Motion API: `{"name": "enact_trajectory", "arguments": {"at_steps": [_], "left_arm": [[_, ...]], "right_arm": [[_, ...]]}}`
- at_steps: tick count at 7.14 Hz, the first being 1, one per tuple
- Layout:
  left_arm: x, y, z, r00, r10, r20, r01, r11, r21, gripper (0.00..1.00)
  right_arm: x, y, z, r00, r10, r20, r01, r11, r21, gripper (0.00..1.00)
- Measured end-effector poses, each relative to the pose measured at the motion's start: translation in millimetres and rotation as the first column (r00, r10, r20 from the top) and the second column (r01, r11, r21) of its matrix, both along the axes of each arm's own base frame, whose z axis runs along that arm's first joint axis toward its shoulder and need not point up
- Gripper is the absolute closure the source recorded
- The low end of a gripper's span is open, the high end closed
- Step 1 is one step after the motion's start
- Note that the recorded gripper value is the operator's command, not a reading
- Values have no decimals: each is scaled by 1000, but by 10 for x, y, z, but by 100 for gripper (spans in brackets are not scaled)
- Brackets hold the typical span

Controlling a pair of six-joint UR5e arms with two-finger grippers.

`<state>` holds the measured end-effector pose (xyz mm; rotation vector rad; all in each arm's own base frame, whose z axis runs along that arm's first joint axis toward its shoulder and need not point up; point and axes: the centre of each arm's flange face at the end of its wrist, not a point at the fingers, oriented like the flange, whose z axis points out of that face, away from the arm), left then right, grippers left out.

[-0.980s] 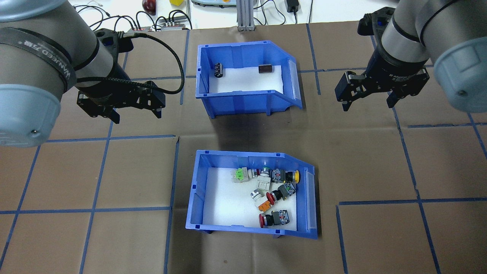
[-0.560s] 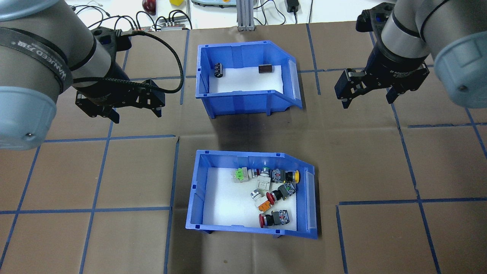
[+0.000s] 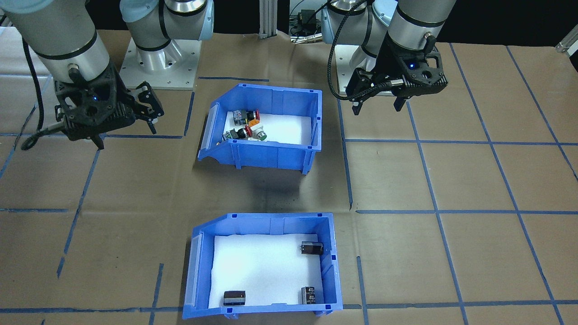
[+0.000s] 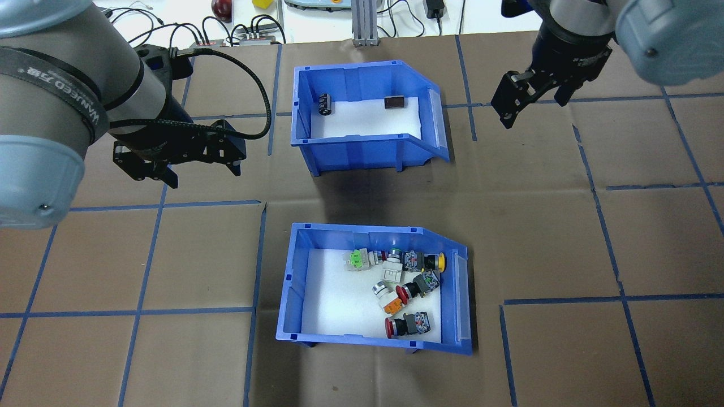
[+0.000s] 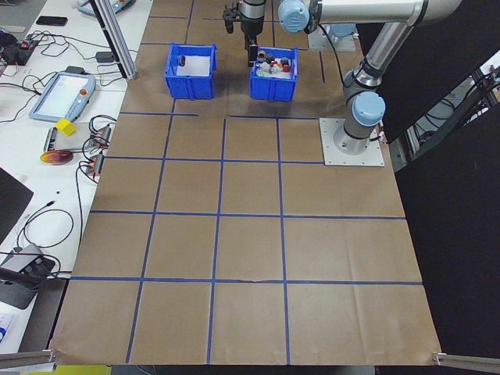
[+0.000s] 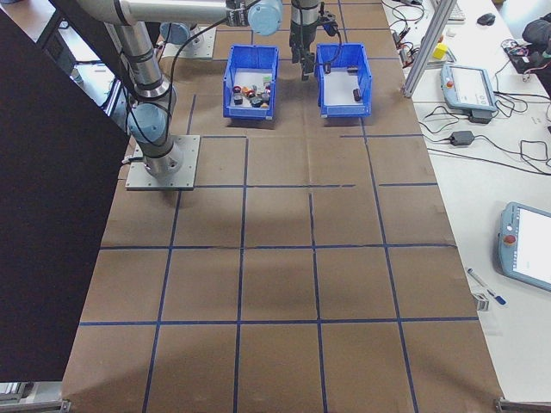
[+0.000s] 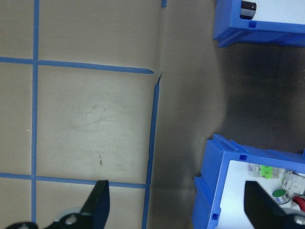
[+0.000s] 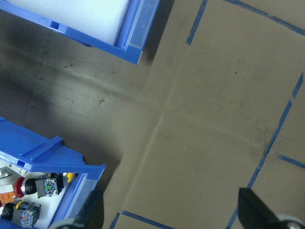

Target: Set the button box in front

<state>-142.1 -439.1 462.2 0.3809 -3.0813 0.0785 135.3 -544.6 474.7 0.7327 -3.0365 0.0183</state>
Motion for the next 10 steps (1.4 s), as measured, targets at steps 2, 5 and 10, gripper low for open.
{"name": "enact_trajectory", "arguments": {"at_steps": [2,5,10], "left_arm": [[-45,209,-18,939,345,-14,-344,939,24,1],[-383,892,-447,726,687,-21,-676,719,161,1],[-1347,1936,-1009,365,928,73,-917,345,202,1]], "right_arm": [[372,-449,-148,965,261,-1,-261,965,12,0],[1357,-797,-429,818,576,-4,-575,818,10,0],[2821,-886,-1247,563,827,12,-826,561,51,0]]}}
